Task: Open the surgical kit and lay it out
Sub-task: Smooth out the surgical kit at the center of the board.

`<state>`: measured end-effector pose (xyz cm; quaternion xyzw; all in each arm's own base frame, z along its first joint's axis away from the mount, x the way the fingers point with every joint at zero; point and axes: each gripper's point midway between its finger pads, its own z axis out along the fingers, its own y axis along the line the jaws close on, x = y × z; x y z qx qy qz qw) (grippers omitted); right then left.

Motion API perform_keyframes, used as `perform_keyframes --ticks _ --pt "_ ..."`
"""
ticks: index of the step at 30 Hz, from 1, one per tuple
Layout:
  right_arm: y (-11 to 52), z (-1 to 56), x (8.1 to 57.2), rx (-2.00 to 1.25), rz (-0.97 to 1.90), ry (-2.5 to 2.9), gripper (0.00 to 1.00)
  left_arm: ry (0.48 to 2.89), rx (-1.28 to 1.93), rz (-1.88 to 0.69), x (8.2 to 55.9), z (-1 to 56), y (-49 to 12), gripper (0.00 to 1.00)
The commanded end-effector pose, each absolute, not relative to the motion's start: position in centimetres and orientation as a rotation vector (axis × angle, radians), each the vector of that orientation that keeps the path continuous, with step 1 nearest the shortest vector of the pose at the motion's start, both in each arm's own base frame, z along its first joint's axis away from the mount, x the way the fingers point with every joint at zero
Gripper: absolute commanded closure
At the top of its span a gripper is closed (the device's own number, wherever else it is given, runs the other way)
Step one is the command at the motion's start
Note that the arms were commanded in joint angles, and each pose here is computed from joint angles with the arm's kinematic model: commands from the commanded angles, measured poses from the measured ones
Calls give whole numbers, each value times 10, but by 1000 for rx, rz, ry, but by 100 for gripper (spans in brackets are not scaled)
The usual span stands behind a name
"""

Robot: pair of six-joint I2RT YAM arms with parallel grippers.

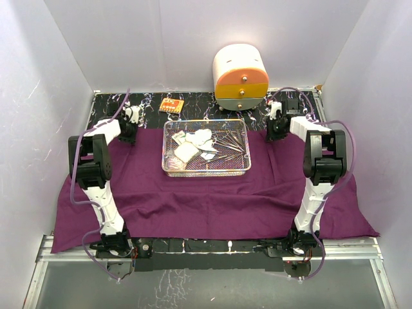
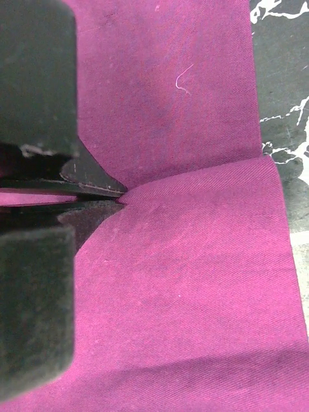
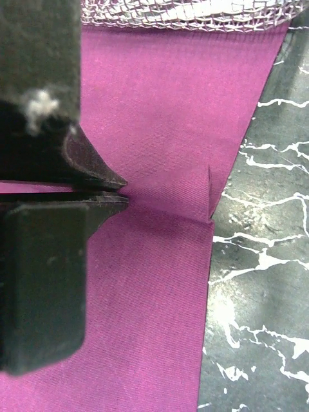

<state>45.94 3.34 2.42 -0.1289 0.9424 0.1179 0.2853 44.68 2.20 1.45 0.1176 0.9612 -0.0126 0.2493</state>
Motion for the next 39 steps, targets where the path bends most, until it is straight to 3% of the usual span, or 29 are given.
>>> perform_keyframes --ticks 1,16,39 --pt "18 12 471 -303 189 2562 100 2780 310 -4 421 -20 29 100" --pt "-8 -5 512 -257 34 2585 100 2792 244 23 453 -28 54 100" --pt "-7 -24 558 -188 97 2561 100 2795 187 -40 496 -56 58 100"
